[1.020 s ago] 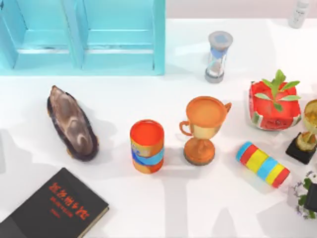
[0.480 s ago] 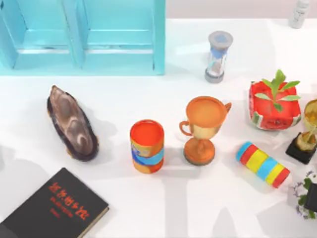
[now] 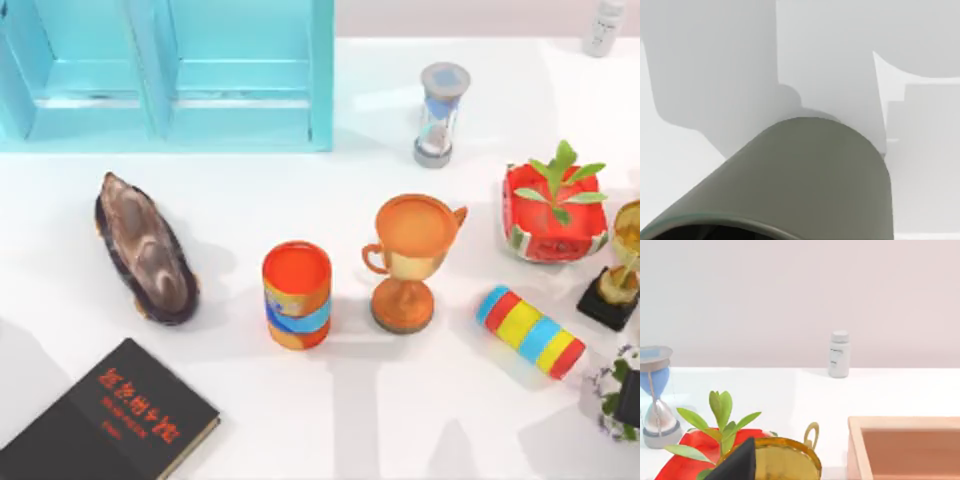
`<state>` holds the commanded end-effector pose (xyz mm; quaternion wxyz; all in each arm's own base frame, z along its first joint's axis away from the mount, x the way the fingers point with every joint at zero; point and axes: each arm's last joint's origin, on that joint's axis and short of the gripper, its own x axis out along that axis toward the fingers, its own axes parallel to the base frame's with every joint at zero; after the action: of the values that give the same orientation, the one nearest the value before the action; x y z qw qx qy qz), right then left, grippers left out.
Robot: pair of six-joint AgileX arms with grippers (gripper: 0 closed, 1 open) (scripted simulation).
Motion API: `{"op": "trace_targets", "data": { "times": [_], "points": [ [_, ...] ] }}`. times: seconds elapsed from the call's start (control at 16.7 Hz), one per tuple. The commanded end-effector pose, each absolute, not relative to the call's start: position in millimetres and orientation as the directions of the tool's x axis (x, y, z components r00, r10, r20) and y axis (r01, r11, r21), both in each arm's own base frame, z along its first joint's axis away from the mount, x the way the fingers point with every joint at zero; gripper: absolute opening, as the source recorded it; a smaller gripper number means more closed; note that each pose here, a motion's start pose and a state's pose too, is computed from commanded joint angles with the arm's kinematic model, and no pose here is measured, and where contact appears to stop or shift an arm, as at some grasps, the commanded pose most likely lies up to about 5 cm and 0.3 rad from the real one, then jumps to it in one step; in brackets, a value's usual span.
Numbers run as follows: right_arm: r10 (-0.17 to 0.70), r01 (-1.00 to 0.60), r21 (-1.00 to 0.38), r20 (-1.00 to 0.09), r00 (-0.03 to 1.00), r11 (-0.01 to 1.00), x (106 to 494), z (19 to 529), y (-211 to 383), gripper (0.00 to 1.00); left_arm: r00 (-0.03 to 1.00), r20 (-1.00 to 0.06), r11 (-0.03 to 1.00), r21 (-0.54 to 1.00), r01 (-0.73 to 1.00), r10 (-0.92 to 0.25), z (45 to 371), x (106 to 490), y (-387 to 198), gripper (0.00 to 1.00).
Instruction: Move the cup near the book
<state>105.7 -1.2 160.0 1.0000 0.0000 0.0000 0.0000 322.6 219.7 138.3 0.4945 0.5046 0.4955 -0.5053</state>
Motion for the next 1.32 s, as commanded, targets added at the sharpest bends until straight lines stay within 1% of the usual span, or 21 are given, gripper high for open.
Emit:
{"op": "trace_targets", "data": {
  "times": [0.12, 0.9, 0.96, 1.32],
  "points": [
    [0.000, 0.000, 0.000, 0.000, 1.000, 1.000, 105.7, 160.0, -1.2, 1.00, -0.002, -1.000, -0.020, -0.002, 1.000, 0.000, 138.3, 322.6, 219.7, 1.00],
    [0.000, 0.000, 0.000, 0.000, 1.000, 1.000, 105.7, 160.0, -1.2, 1.00, -0.002, -1.000, -0.020, -0.002, 1.000, 0.000, 138.3, 322.6, 219.7, 0.02],
    [0.000, 0.000, 0.000, 0.000, 1.000, 1.000, 105.7, 160.0, -1.2, 1.00, -0.002, -1.000, -0.020, -0.002, 1.000, 0.000, 138.3, 322.6, 219.7, 0.00],
    [0.000, 0.000, 0.000, 0.000, 1.000, 1.000, 105.7, 160.0, -1.2, 1.00, -0.002, -1.000, -0.020, -0.002, 1.000, 0.000, 138.3, 322.6, 219.7, 0.00]
  ]
}}
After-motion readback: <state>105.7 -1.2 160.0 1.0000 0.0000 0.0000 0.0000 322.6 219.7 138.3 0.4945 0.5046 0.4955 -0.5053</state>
